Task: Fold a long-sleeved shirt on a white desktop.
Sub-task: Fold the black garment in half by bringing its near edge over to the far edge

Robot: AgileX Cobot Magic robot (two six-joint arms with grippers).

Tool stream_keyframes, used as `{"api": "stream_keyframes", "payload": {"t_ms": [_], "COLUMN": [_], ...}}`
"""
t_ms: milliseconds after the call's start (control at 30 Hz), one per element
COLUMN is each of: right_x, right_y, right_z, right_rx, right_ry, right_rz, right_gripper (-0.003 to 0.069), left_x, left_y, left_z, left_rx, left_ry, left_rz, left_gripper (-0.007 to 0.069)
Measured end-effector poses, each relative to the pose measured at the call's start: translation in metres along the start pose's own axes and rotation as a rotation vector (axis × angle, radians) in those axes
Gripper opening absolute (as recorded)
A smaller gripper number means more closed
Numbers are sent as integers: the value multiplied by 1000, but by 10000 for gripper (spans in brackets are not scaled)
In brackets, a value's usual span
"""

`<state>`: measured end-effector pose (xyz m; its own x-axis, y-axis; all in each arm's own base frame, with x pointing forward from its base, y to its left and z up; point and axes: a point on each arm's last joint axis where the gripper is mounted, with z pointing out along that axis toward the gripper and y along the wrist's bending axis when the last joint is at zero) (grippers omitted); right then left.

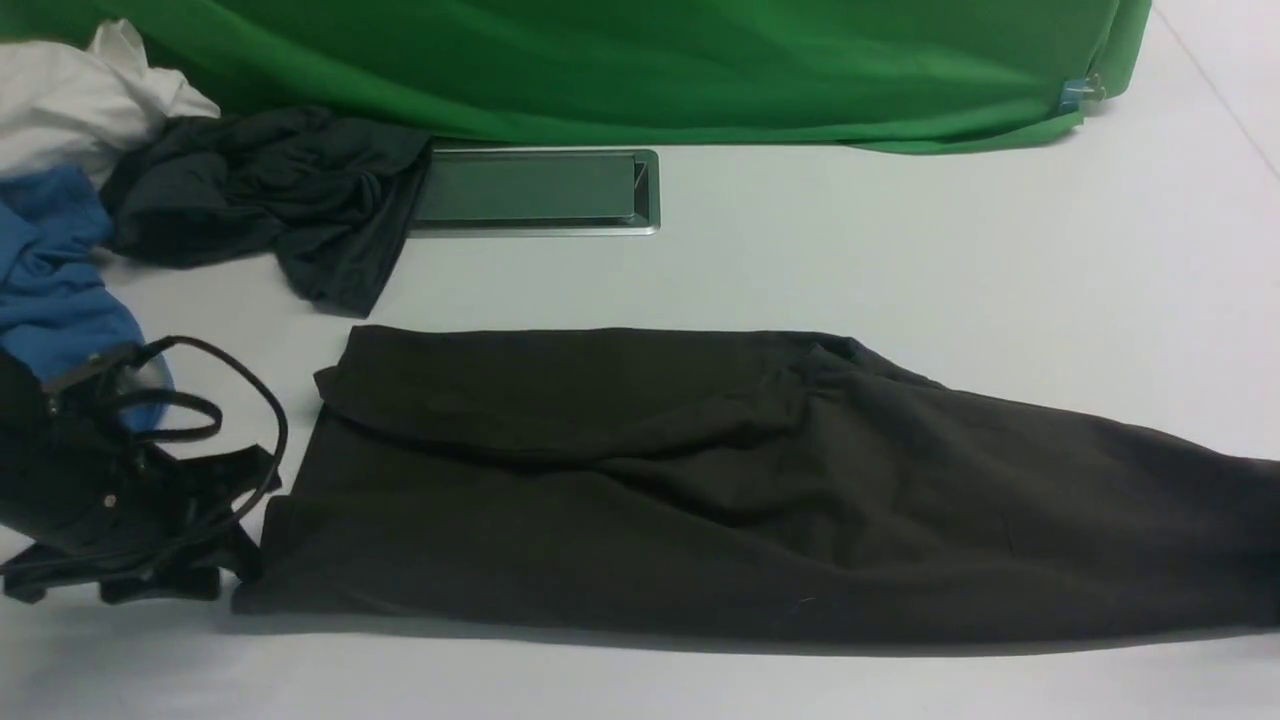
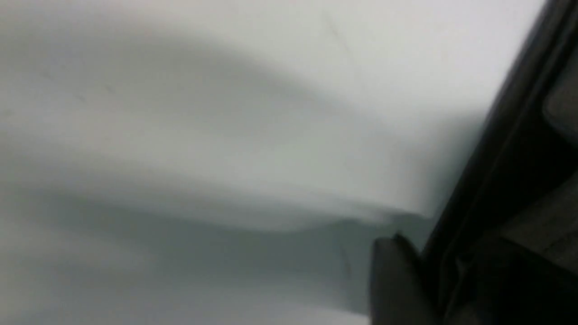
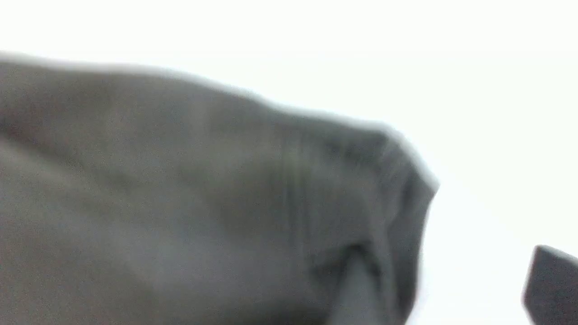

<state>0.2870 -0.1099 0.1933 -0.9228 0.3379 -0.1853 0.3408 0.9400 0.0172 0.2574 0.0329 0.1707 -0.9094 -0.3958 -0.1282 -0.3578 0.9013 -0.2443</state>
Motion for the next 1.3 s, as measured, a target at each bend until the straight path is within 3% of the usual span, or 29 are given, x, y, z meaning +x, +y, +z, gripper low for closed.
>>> {"api": "stream_keyframes", "payload": {"t_ms": [67,133,167,233,300,367,400,467,567,600,700,733,767,933,1033,1167,1300], "right_x": [-18,-27,-40,-52,-62,-64,-62,-48,-23,-14,15,16,28,40,47,68,82], "right_y": [0,2,10,26,57,76,112,170,232,250,302,305,326,363,384,405,414], "right_z": [-19,-32,-52,-72,-93,-101,-112,-116,-104,-97,-68,-64,-51,-38,-44,-40,-18], "right_rx": [-4,-20,-60,-140,-256,-319,-416,-516,-593,-610,-645,-645,-651,-606,-533,-517,-516], "right_ry": [-94,-149,-236,-336,-441,-486,-534,-539,-464,-424,-243,-223,-155,-193,-371,-452,-395], "right_rz": [22,34,29,-22,-121,-184,-287,-490,-697,-758,-949,-965,-1056,-1308,-1508,-1699,-1783], "right_gripper": [619,629,610,547,434,363,233,82,31,28,26,26,26,50,160,329,353], "left_x": [-6,-10,-17,-27,-36,-38,-39,-35,-23,-17,3,4,13,22,21,21,21], "left_y": [-2,-4,-7,-13,-22,-29,-37,-48,-60,-63,-69,-70,-67,-63,-63,-63,-63], "left_z": [-6,-10,-16,-26,-38,-42,-47,-48,-40,-34,-12,-10,2,14,14,14,14], "left_rx": [0,0,6,24,78,131,208,322,379,377,319,309,263,217,216,217,217], "left_ry": [0,-8,-29,-52,-74,-77,-81,-66,-35,-22,-1,-4,12,45,42,42,40], "left_rz": [14,27,52,98,155,191,231,309,377,401,442,446,447,428,418,414,405], "left_gripper": [393,453,536,598,630,636,632,585,470,421,181,165,69,17,17,17,17]}}
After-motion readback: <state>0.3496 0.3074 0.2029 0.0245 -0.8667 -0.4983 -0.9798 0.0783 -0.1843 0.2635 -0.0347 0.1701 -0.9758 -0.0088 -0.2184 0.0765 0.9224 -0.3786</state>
